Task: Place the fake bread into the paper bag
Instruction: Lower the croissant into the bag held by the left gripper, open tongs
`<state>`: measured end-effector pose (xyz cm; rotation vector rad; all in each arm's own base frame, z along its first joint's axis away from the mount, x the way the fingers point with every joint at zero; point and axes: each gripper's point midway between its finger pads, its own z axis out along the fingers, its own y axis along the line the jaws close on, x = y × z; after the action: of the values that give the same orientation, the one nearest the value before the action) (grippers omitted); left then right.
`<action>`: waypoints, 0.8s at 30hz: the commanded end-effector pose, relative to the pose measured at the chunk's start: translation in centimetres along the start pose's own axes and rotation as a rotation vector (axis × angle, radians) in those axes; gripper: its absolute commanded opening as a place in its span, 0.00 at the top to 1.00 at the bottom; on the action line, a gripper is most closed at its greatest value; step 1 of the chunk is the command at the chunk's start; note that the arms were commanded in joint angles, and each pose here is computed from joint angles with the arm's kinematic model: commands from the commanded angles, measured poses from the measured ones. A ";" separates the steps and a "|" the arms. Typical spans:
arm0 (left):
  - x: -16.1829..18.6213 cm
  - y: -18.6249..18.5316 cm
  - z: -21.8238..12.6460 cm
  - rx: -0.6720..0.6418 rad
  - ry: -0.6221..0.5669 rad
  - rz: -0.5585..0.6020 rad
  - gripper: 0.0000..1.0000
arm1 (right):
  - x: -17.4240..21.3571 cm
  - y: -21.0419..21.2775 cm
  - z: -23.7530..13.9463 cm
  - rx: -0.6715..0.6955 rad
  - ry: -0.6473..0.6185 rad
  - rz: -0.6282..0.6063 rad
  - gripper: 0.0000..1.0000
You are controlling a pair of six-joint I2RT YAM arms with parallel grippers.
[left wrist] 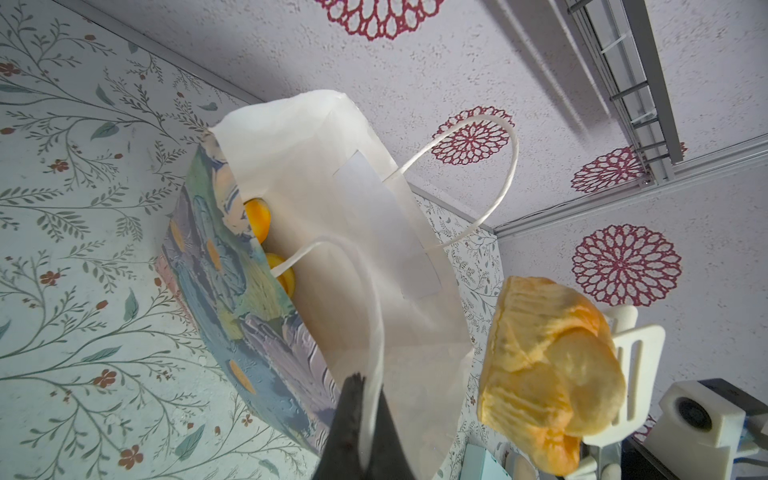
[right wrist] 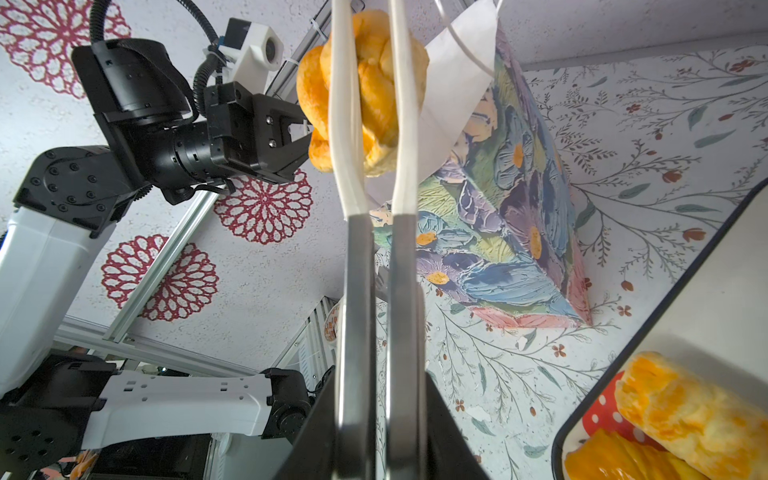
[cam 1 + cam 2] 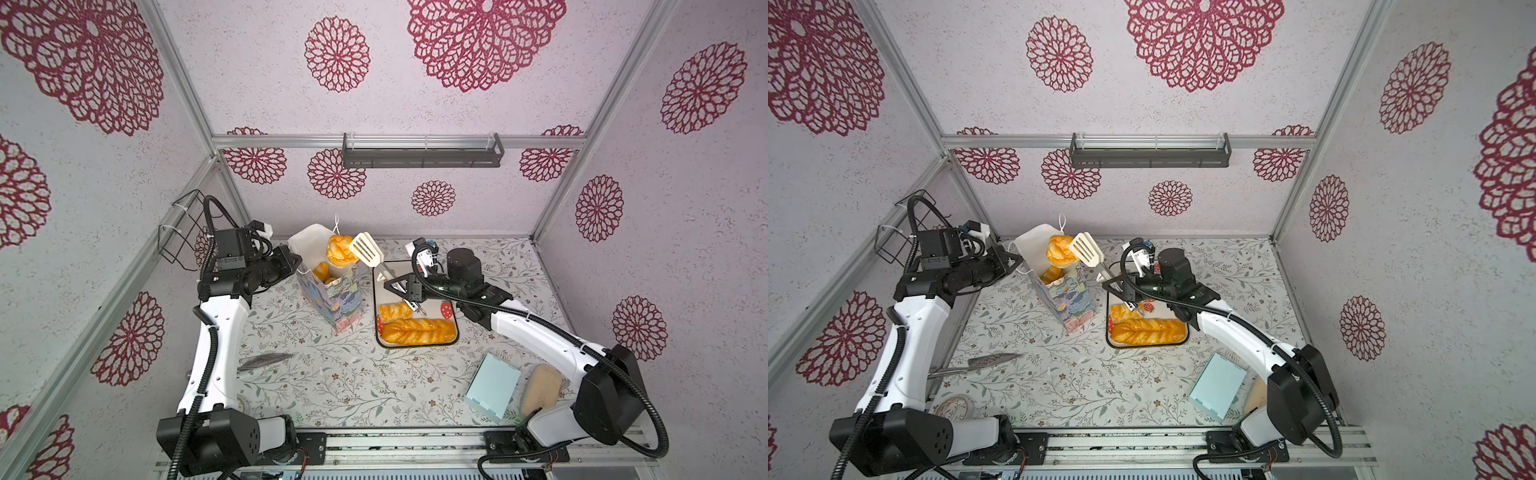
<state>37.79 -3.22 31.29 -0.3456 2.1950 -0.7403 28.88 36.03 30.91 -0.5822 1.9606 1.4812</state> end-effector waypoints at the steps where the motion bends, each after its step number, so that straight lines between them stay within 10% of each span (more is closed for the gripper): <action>1: 0.1 -0.5 -0.5 0.012 -0.013 0.023 0.97 | -3.0 3.7 -0.1 -0.108 -0.070 -0.089 0.71; 24: 0.3 -0.2 -0.1 0.009 -0.007 0.012 0.97 | -1.9 1.8 1.8 -0.097 -0.032 -0.043 0.71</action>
<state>37.76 -3.21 30.99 -0.3498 2.2011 -0.7399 29.76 37.72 29.90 -0.5813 1.9772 1.5270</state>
